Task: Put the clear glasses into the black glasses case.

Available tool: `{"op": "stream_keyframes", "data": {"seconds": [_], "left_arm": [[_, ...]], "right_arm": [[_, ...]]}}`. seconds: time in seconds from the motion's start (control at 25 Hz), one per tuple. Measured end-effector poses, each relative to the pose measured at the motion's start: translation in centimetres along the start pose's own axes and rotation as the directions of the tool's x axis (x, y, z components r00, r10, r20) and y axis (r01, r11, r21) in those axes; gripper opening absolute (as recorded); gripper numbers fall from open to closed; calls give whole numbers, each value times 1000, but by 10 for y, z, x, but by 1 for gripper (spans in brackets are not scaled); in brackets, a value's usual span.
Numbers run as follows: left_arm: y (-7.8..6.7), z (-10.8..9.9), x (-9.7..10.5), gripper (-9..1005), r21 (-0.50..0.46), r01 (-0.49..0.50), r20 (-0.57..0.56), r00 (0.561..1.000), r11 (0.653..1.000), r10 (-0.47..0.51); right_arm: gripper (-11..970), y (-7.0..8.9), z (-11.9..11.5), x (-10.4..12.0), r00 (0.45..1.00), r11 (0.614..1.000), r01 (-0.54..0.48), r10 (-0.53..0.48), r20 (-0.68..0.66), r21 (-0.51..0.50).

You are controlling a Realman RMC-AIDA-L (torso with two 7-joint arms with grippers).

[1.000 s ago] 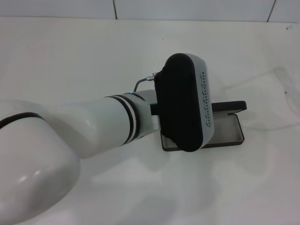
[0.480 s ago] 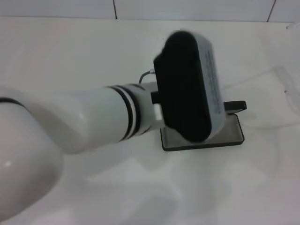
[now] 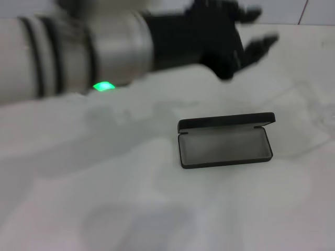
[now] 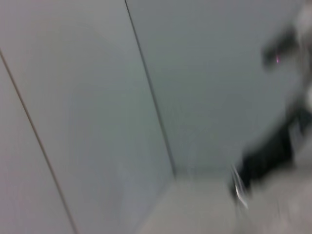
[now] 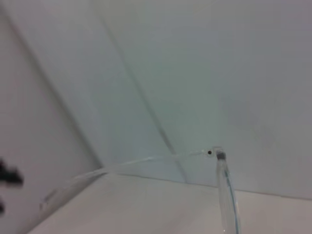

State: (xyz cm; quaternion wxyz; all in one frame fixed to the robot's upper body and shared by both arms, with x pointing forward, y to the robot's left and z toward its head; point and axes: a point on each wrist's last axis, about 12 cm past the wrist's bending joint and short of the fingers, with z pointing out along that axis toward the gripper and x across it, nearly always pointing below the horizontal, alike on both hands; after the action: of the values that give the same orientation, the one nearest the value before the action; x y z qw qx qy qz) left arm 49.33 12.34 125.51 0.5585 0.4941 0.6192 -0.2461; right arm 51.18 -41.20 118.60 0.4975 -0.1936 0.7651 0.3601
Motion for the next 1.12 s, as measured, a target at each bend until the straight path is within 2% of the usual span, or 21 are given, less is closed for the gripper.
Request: {"op": "stream_keyframes", "data": {"seconds": [0.04, 0.16, 0.2, 0.24, 0.28, 0.4, 0.44, 0.52, 0.64, 0.8, 1.12], "left_arm": [[3, -8, -4, 383, 20, 32, 58, 998, 999, -33], [12, -32, -12, 370, 91, 97, 192, 975, 991, -113], [14, -39, -15, 366, 127, 111, 225, 965, 986, -138], [18, -52, -18, 362, 207, 133, 280, 941, 969, -189], [18, -52, -18, 358, 207, 133, 280, 941, 969, -189], [22, -63, -16, 345, 321, 158, 320, 910, 934, -264], [23, -64, -14, 341, 348, 165, 324, 902, 923, -284], [25, -61, -7, 140, 400, 184, 313, 894, 898, -322], [27, -55, 3, 112, 434, 202, 286, 893, 878, -348], [31, -49, 16, 83, 466, 241, 257, 884, 851, -391], [38, -47, 35, 83, 456, 285, 247, 870, 843, -427]], "right_arm": [[117, 8, 1, 2, 999, 996, 48, -48, 0, -71], [117, 15, 8, 3, 996, 987, 82, -85, -10, -141], [117, 17, 11, 4, 996, 983, 90, -94, -13, -161], [117, 22, 24, 4, 993, 970, 109, -117, -24, -216], [117, 22, 24, 4, 993, 970, 109, -117, -24, -216], [116, 31, 53, 2, 986, 937, 133, -158, -51, -323], [116, 34, 62, 0, 983, 924, 141, -172, -58, -355], [116, 41, 83, -5, 977, 893, 159, -205, -65, -422], [116, 56, 117, -15, 965, 835, 189, -256, -61, -517], [116, 73, 146, -26, 948, 771, 219, -314, -58, -598], [116, 85, 158, -42, 941, 716, 269, -338, 18, -644]]}}
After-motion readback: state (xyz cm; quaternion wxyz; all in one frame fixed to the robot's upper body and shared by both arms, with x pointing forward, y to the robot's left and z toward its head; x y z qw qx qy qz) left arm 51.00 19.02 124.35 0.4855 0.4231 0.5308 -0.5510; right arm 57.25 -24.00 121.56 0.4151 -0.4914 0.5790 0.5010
